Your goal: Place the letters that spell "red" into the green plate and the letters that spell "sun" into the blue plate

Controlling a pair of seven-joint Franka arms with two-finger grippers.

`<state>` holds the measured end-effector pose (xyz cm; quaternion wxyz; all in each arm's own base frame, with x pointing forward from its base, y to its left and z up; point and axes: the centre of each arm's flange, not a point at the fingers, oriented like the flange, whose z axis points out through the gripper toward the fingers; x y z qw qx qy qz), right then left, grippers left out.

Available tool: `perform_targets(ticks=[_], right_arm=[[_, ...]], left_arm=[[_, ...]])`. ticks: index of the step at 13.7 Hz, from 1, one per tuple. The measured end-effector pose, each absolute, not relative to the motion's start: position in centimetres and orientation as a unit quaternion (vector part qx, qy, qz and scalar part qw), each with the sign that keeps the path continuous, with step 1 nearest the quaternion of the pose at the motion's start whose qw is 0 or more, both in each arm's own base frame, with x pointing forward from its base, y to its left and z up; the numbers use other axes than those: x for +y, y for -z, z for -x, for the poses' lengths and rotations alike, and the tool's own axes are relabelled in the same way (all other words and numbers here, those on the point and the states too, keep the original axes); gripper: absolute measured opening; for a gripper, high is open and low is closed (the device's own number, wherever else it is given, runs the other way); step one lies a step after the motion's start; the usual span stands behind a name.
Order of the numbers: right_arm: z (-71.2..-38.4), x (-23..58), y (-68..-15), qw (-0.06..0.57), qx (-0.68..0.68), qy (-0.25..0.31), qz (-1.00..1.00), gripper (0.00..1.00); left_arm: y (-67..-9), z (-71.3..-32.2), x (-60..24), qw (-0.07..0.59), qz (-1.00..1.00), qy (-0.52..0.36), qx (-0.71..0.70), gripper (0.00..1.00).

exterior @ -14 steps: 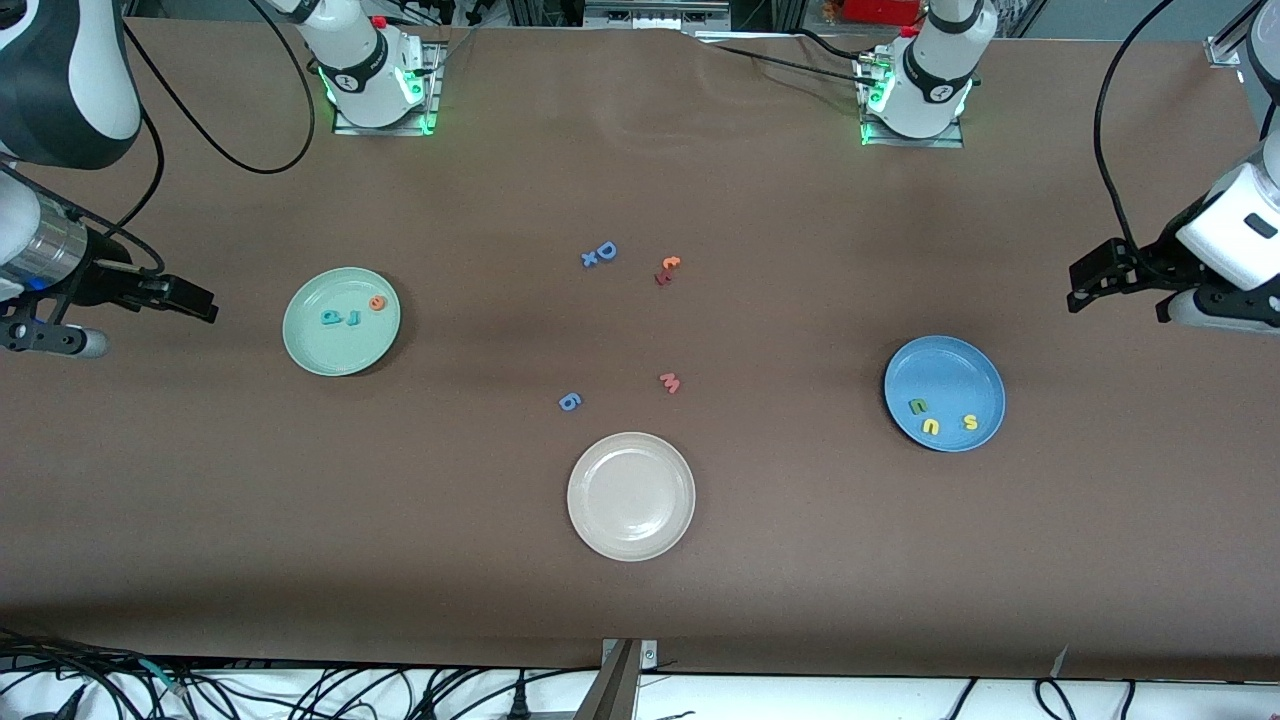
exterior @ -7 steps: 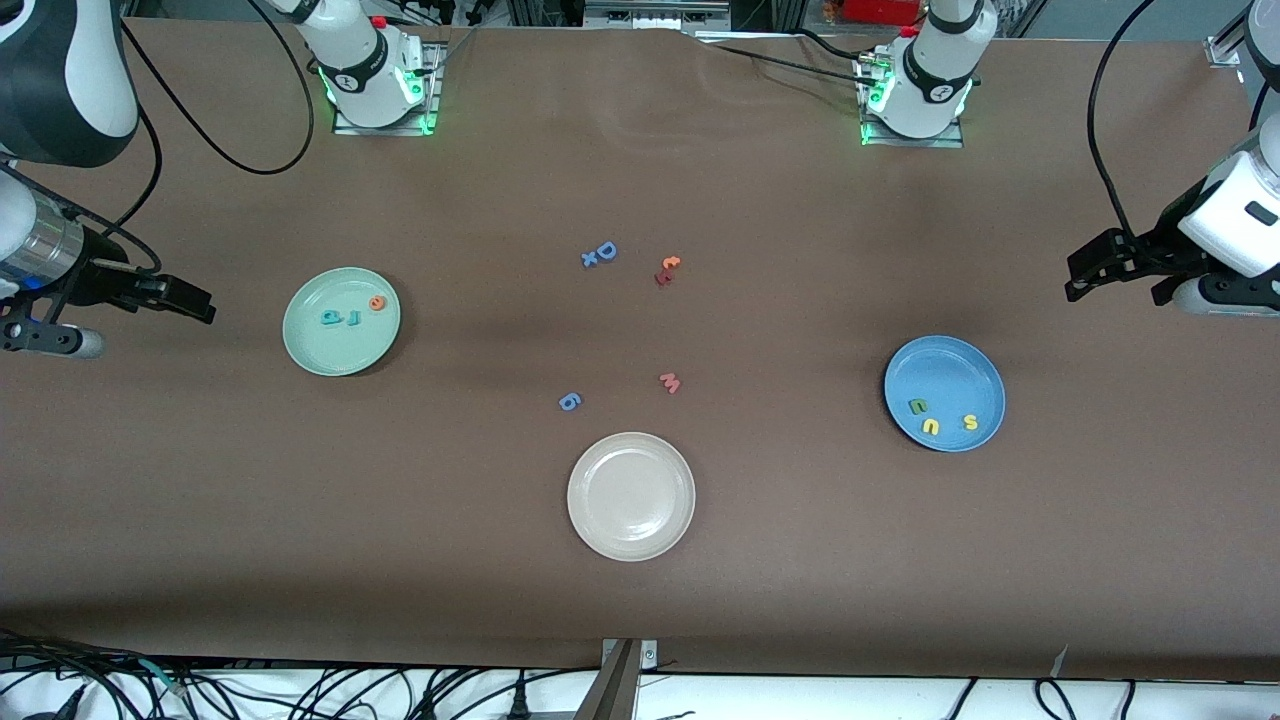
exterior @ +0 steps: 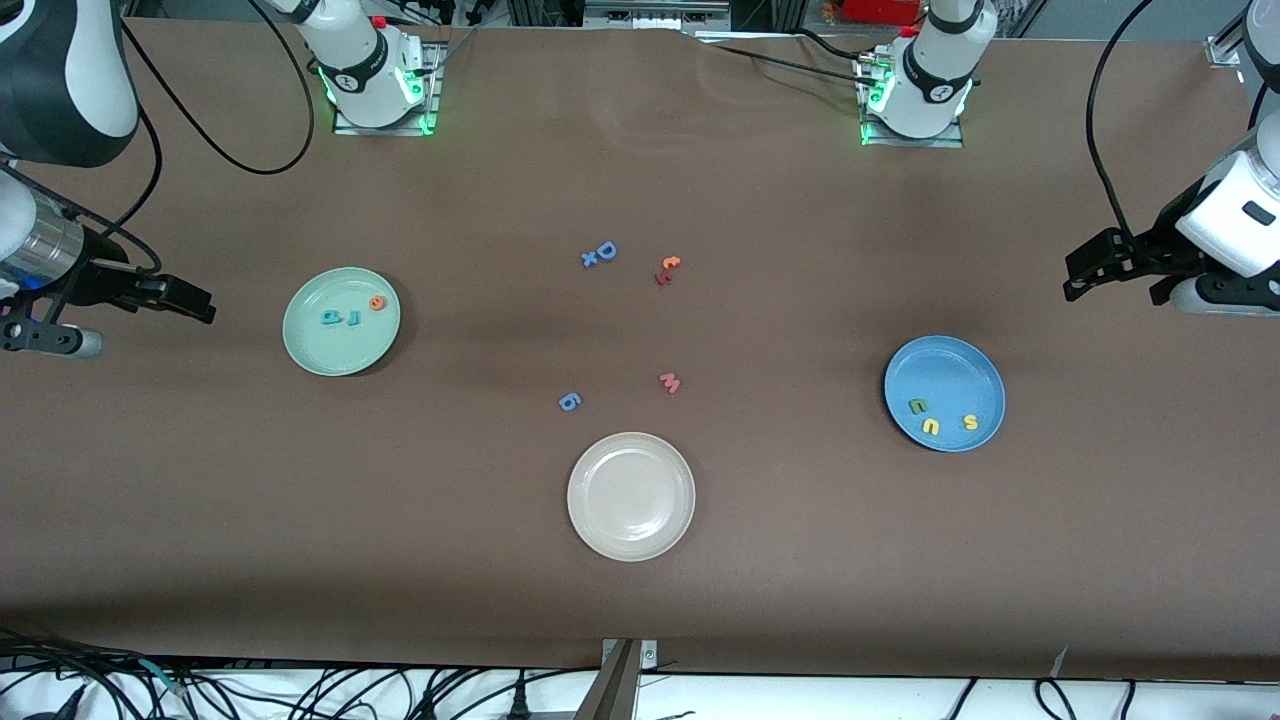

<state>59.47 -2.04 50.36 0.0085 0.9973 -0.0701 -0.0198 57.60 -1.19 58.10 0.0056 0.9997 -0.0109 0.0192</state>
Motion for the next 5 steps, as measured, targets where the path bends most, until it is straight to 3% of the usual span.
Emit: perform_targets(ticks=[5], right_arm=[[-59.47, -2.02, -50.37, 0.008, -0.070, 0.020, -0.997, 1.00]], left_arm=[[-58.57, -57.32, -1.23, 0.006, -1.000, -0.007, -0.011, 1.00]])
